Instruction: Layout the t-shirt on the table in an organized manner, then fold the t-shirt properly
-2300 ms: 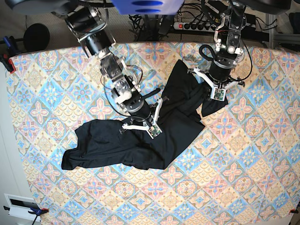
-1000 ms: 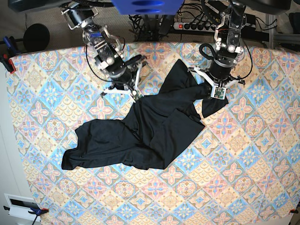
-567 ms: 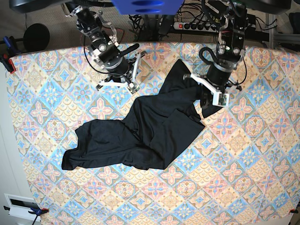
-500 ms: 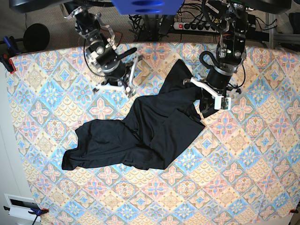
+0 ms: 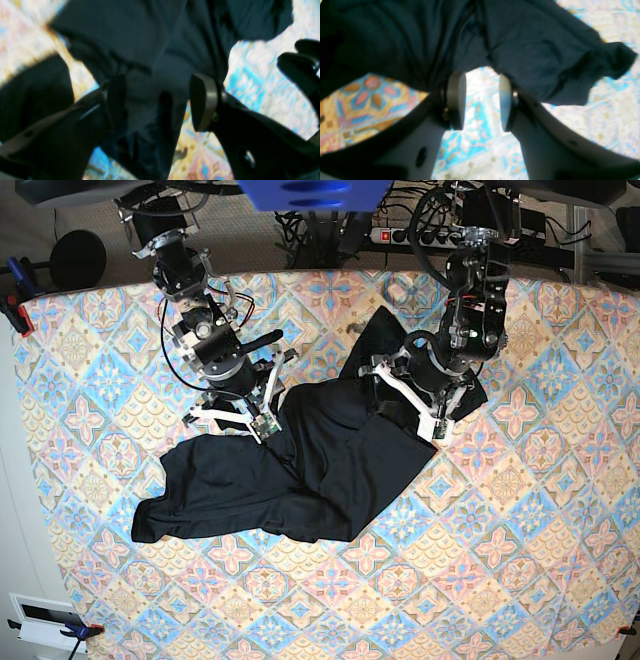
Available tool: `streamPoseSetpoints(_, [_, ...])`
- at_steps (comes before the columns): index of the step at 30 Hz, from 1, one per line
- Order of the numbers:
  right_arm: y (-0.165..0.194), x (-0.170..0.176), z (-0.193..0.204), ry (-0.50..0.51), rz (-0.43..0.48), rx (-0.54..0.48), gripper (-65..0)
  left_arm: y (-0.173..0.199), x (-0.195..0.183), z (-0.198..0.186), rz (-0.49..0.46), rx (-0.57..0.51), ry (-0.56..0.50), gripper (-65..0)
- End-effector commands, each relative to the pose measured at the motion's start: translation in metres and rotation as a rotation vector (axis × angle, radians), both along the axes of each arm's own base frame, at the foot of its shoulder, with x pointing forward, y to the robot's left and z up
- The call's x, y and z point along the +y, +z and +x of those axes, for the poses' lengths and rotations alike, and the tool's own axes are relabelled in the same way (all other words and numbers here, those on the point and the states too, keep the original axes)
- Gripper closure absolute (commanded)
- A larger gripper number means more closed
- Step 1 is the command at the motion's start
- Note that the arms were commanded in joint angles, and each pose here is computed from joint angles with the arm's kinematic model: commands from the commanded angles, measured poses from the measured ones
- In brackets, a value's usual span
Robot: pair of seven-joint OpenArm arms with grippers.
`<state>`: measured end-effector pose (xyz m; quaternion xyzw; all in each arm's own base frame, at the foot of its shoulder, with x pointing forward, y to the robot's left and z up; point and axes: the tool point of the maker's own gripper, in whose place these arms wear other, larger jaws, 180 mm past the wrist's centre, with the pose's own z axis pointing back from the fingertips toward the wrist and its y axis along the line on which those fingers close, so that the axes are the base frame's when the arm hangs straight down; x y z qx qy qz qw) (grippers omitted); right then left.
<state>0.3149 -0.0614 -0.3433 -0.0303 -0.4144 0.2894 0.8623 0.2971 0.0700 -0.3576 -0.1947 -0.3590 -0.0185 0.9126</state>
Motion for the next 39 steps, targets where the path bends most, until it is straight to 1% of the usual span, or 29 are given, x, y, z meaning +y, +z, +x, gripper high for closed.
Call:
streamPoseSetpoints(1, [0.024,0.000,0.019,-0.003,0.014,-0.087,-21.3,0.005,0.001,0.004,-0.008,-0.027,0.004,-39.6])
streamPoseSetpoints(3, [0.031,0.000,0.027,-0.004,0.011,-0.109,-21.3,-0.005,0.005,-0.001,0.001,0.000,0.012,-39.0])
streamPoseSetpoints(6, [0.035,-0.016,0.042,-0.047,0.004,-0.127,-21.4,-0.027,0.019,-0.010,0.059,0.054,0.010,-37.8])
streamPoseSetpoints(9, [0.034,-0.027,0.053,-0.073,0.018,-0.158,-21.5,-0.046,0.031,-0.016,0.110,0.080,0.028,-36.6])
streamPoseSetpoints(11, [0.027,-0.038,0.057,-0.101,0.019,-0.155,-21.5,-0.054,0.037,-0.019,0.141,0.082,0.037,-35.9])
streamPoseSetpoints(13, [0.012,-0.053,0.060,-0.136,0.014,-0.132,-21.5,-0.060,0.041,-0.026,0.166,0.087,0.042,-35.5])
streamPoseSetpoints(16, [-0.014,-0.085,0.064,-0.216,0.010,-0.095,-21.6,-0.064,0.046,-0.034,0.188,0.084,0.046,-35.3])
streamPoseSetpoints(18, [-0.011,-0.110,0.079,-0.280,0.021,-0.125,-21.7,-0.066,0.050,-0.038,0.194,0.087,0.042,-35.3])
streamPoseSetpoints(21, [0.008,-0.141,0.109,-0.359,0.039,-0.181,-21.7,-0.067,0.050,-0.041,0.194,0.090,0.042,-35.3])
streamPoseSetpoints(23, [0.016,-0.153,0.120,-0.385,0.047,-0.202,-21.7,-0.067,0.050,-0.040,0.194,0.090,0.043,-35.3])
streamPoseSetpoints(24, [0.019,-0.154,0.125,-0.375,0.054,-0.207,-21.7,-0.067,0.051,-0.040,0.194,0.089,0.046,-35.3])
streamPoseSetpoints(27, [0.023,-0.165,0.131,-0.362,0.070,-0.193,-21.7,-0.067,0.052,-0.040,0.196,0.089,0.048,-35.3])
streamPoseSetpoints(29, [0.024,-0.177,0.130,-0.383,0.083,-0.190,-21.7,-0.067,0.052,-0.040,0.196,0.090,0.047,-35.3])
streamPoseSetpoints(31, [0.017,-0.188,0.126,-0.410,0.092,-0.171,-21.7,-0.067,0.052,-0.040,0.196,0.090,0.047,-35.3])
streamPoseSetpoints(34, [0.005,-0.189,0.123,-0.420,0.108,-0.135,-21.7,-0.067,0.052,-0.040,0.196,0.090,0.047,-35.3])
streamPoseSetpoints(35, [0.001,-0.189,0.122,-0.424,0.123,-0.124,-21.7,-0.067,0.052,-0.040,0.196,0.090,0.047,-35.3])
streamPoseSetpoints(36, [-0.003,-0.186,0.121,-0.430,0.161,-0.112,-21.7,-0.067,0.052,-0.040,0.196,0.090,0.047,-35.3])
streamPoseSetpoints(38, [-0.008,-0.186,0.120,-0.471,0.305,-0.095,-21.7,-0.066,0.053,-0.039,0.197,0.089,0.049,-35.3])
streamPoseSetpoints(39, [-0.010,-0.186,0.120,-0.503,0.406,-0.086,-21.7,-0.066,0.053,-0.039,0.197,0.089,0.049,-35.3])
